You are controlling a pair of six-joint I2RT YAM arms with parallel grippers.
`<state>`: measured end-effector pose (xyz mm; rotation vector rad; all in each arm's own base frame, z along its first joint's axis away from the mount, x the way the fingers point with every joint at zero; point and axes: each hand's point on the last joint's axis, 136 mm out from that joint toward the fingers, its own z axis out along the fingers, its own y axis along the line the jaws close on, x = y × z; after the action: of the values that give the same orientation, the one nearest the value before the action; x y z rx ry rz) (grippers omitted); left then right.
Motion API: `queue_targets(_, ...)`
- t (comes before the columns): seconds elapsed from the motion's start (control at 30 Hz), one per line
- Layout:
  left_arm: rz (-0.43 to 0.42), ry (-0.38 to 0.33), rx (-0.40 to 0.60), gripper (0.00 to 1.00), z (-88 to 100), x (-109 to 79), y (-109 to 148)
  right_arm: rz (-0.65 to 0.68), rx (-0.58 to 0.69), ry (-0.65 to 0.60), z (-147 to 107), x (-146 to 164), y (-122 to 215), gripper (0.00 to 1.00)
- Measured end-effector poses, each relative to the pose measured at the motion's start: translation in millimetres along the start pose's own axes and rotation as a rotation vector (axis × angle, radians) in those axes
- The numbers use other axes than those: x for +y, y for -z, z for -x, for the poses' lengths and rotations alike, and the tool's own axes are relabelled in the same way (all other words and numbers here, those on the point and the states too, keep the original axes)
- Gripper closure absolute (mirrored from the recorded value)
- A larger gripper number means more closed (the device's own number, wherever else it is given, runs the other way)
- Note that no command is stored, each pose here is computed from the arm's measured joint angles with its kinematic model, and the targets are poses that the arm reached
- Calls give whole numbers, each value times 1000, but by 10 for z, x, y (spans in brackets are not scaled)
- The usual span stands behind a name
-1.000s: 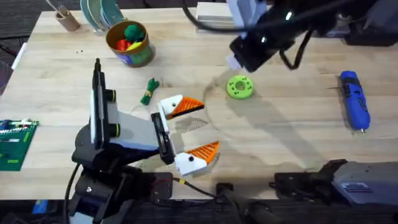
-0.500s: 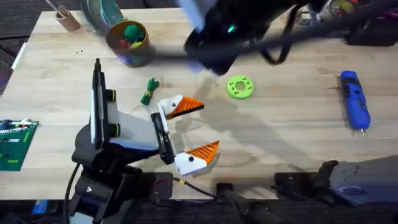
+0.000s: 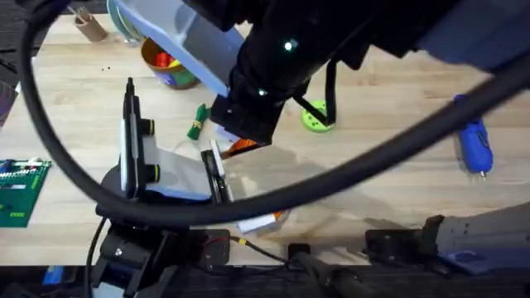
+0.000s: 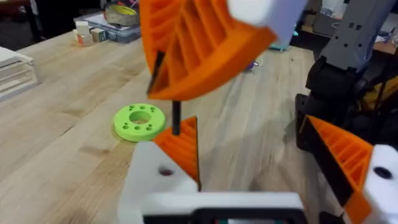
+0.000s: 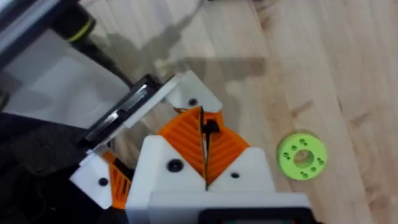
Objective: Pick up the gripper from the table and insert it into the empty holder that is missing its gripper. Then pick up a screw, insert it into the mounting hole, and use the screwdriver to tighten it. Finally, clean up the table by picking up the vegetable and placing it into the bucket.
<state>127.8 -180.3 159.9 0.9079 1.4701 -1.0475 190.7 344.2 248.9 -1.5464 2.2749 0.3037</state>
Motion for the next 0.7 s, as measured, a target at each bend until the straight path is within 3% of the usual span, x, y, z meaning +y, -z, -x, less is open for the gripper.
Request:
queue_targets(0.27,0,0,0,7,0,0,0,56,-7,0,12,96,2,993)
queue_targets(0.7,-27,-45,3,7,-9,-45,1,38,29,-3,-3,50,-139,993)
